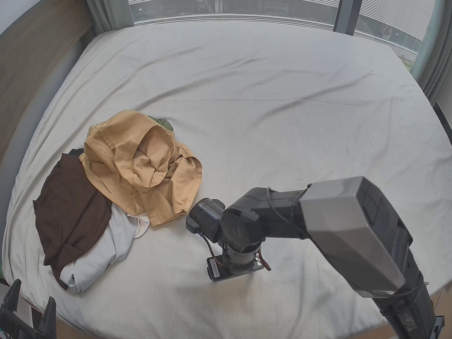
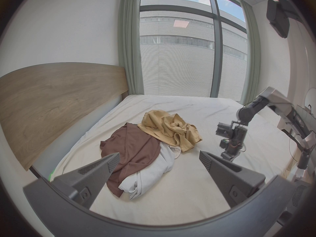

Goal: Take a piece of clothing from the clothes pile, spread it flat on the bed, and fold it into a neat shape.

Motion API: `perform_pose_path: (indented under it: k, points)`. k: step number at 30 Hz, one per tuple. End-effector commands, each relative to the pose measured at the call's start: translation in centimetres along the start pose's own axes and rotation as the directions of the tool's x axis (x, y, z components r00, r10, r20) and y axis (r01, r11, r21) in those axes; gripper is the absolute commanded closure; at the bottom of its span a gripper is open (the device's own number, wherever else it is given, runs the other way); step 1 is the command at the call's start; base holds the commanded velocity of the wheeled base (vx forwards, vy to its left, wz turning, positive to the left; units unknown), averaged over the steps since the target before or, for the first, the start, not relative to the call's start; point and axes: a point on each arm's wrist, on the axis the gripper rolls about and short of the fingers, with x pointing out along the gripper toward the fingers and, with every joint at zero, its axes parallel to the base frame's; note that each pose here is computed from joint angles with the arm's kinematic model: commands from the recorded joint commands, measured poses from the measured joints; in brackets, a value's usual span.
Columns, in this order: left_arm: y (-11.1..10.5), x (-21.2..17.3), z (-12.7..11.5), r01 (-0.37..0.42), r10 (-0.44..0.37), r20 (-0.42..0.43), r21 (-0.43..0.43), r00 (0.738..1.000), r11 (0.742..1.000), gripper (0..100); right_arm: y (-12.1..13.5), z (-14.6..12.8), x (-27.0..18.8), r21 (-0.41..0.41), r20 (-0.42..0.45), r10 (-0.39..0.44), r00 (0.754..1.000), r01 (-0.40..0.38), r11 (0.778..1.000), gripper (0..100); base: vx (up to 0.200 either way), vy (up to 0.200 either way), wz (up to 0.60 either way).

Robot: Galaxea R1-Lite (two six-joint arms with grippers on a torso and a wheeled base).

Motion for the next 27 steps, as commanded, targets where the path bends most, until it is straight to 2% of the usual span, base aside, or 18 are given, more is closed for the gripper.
perform_pose_path:
  k: [1, 5, 7, 9, 11, 15, 18, 19, 20, 22, 23, 25, 26, 27]
  points:
    - [0.0, 0.0, -0.5, -0.003, 0.003, -0.002, -0.002, 1.000, 1.000, 0, 0.2, 0.4, -5.6, 0.008, 0.112, 0.090, 0.990, -0.092, 0.996, 0, 0.000, 0.000, 0.00]
    - [0.0, 0.0, -0.5, -0.001, 0.001, -0.002, -0.002, 1.000, 1.000, 0, -0.6, -0.2, -7.5, -0.005, 0.078, 0.077, 0.994, -0.077, 0.997, 0, 0.000, 0.000, 0.00]
    - [0.0, 0.0, -0.5, -0.001, 0.001, -0.002, -0.002, 1.000, 1.000, 0, -1.5, -1.0, -9.5, -0.030, 0.030, 0.050, 0.998, -0.049, 0.998, 0, 0.000, 0.000, 0.00]
    - [0.0, 0.0, -0.5, -0.001, 0.001, -0.002, -0.002, 1.000, 1.000, 0, -3.0, -2.6, -12.2, -0.067, -0.056, -0.005, 0.998, 0.001, 0.998, 0, 0.000, 0.000, 0.00]
    - [0.0, 0.0, -0.5, 0.000, -0.001, -0.001, -0.003, 1.000, 1.000, 0, -4.9, -4.9, -16.0, -0.119, -0.155, -0.068, 0.986, 0.050, 0.992, 0, 0.000, 0.000, 0.00]
    - [0.0, 0.0, -0.5, 0.002, -0.002, -0.002, -0.003, 1.000, 1.000, 0, -6.8, -7.2, -19.5, -0.166, -0.241, -0.131, 0.962, 0.092, 0.982, 0, 0.000, 0.000, 0.00]
    - [0.0, 0.0, -0.5, 0.002, -0.002, -0.001, -0.002, 1.000, 1.000, 0, -7.5, -10.2, -25.1, -0.137, -0.109, -0.055, 0.993, 0.040, 0.990, 0, 0.000, 0.000, 0.00]
    - [0.0, 0.0, -0.5, 0.002, -0.002, -0.001, -0.002, 1.000, 1.000, 0, -8.1, -10.9, -26.3, -0.130, -0.075, -0.036, 0.997, 0.026, 0.991, 0, 0.000, 0.000, 0.00]
    - [0.0, 0.0, -0.5, 0.002, -0.002, -0.001, -0.002, 1.000, 1.000, 0, -9.5, -12.4, -29.1, -0.133, 0.014, -0.002, 1.000, 0.004, 0.991, 0, 0.000, 0.000, 0.00]
    - [0.0, 0.0, -0.5, 0.002, -0.002, -0.002, -0.002, 1.000, 1.000, 0, -11.9, -14.6, -32.5, -0.128, 0.138, 0.035, 0.990, -0.017, 0.992, 0, 0.000, 0.000, 0.00]
    - [0.0, 0.0, -0.5, 0.002, -0.002, -0.001, -0.002, 1.000, 1.000, 0, -14.0, -17.0, -35.3, -0.119, 0.243, 0.081, 0.967, -0.053, 0.992, 0, 0.000, 0.000, 0.00]
    - [0.0, 0.0, -0.5, 0.002, -0.002, -0.001, -0.002, 1.000, 1.000, 0, -16.7, -19.9, -37.9, -0.100, 0.352, 0.148, 0.924, -0.120, 0.988, 0, 0.000, 0.000, 0.00]
    - [0.0, 0.0, -0.5, 0.002, -0.002, -0.001, -0.002, 1.000, 1.000, 0, -18.3, -21.4, -39.2, -0.083, 0.416, 0.180, 0.891, -0.160, 0.984, 0, 0.000, 0.000, 0.00]
    - [0.0, 0.0, -0.5, 0.002, -0.002, -0.001, -0.002, 1.000, 1.000, 0, -20.0, -23.0, -40.3, -0.060, 0.494, 0.209, 0.844, -0.206, 0.977, 0, 0.000, 0.000, 0.00]
